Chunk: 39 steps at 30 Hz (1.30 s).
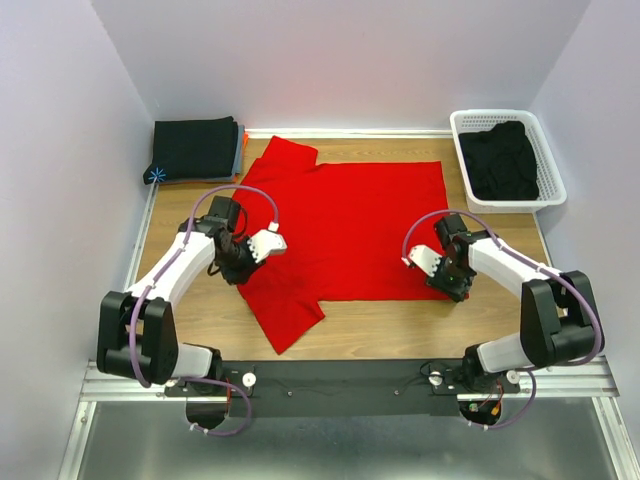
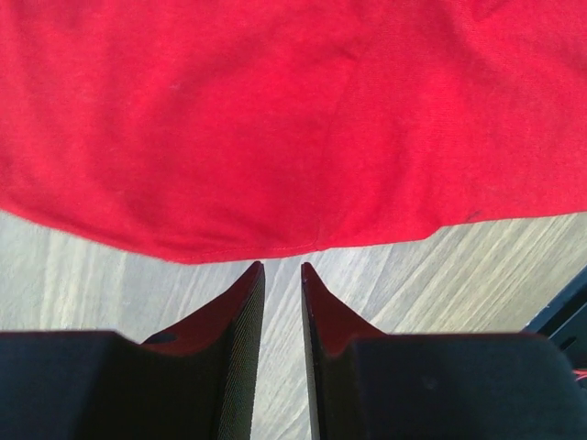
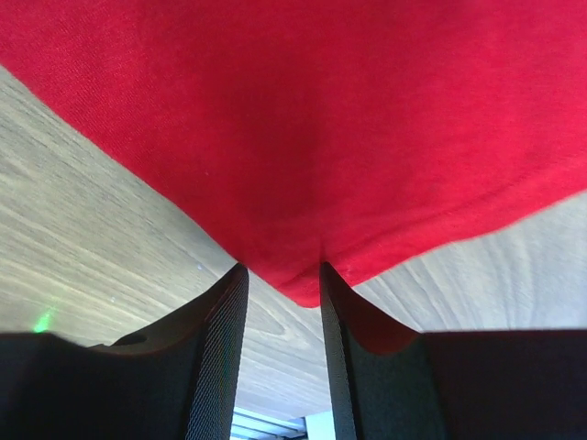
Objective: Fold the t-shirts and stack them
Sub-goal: Fold the tshirt
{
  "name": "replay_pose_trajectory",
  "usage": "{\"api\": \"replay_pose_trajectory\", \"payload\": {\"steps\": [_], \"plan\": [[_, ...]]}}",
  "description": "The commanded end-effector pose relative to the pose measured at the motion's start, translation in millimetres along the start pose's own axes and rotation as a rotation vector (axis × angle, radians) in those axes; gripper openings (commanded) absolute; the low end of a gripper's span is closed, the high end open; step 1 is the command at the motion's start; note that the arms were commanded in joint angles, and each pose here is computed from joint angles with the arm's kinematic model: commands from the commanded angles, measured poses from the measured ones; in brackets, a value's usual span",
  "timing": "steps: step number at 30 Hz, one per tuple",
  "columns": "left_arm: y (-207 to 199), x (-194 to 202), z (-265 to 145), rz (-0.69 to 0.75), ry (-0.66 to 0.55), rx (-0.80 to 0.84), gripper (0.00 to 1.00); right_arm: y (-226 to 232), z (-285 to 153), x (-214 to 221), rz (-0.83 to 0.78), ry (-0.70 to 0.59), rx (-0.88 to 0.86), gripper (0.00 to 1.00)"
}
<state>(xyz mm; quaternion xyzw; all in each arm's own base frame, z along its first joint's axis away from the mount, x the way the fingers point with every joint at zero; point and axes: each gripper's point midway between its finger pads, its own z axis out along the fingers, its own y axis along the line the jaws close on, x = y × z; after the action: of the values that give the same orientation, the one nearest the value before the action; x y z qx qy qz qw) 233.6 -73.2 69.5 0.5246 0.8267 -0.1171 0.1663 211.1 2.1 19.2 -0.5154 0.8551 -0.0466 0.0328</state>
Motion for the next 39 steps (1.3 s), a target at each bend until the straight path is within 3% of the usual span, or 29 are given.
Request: {"api": "replay_pose_trajectory", "payload": {"steps": [1, 7, 13, 16, 20, 23, 28, 34, 39], "plan": [[-14, 9, 4, 0.055, 0.034, 0.013, 0.29, -2, 8, 2, -0.016, 0.011, 0.013, 0.43], [-22, 11, 9, 0.067, 0.046, 0.02, 0.29, 1, 15, 8, -0.032, 0.029, 0.016, 0.39], [-43, 5, 7, 0.173, 0.028, 0.053, 0.29, -2, 19, 7, -0.018, 0.029, 0.03, 0.17], [-54, 9, 13, 0.204, 0.055, 0.084, 0.29, -5, 16, 4, -0.012, 0.02, 0.043, 0.01], [-58, 9, 19, 0.209, 0.078, 0.097, 0.29, -8, 14, 3, -0.006, 0.021, 0.054, 0.0], [-69, 13, 30, 0.214, 0.131, 0.14, 0.44, -9, 12, 3, -0.001, 0.017, 0.058, 0.01], [-75, 11, 41, 0.233, 0.169, 0.145, 0.48, -11, 10, 2, 0.002, 0.019, 0.063, 0.01], [-63, 11, 48, 0.214, 0.242, 0.064, 0.47, -10, 9, 1, 0.011, 0.017, 0.055, 0.01], [-56, 21, 54, 0.233, 0.322, 0.004, 0.37, -13, 4, -1, 0.012, 0.012, 0.062, 0.01]]}}
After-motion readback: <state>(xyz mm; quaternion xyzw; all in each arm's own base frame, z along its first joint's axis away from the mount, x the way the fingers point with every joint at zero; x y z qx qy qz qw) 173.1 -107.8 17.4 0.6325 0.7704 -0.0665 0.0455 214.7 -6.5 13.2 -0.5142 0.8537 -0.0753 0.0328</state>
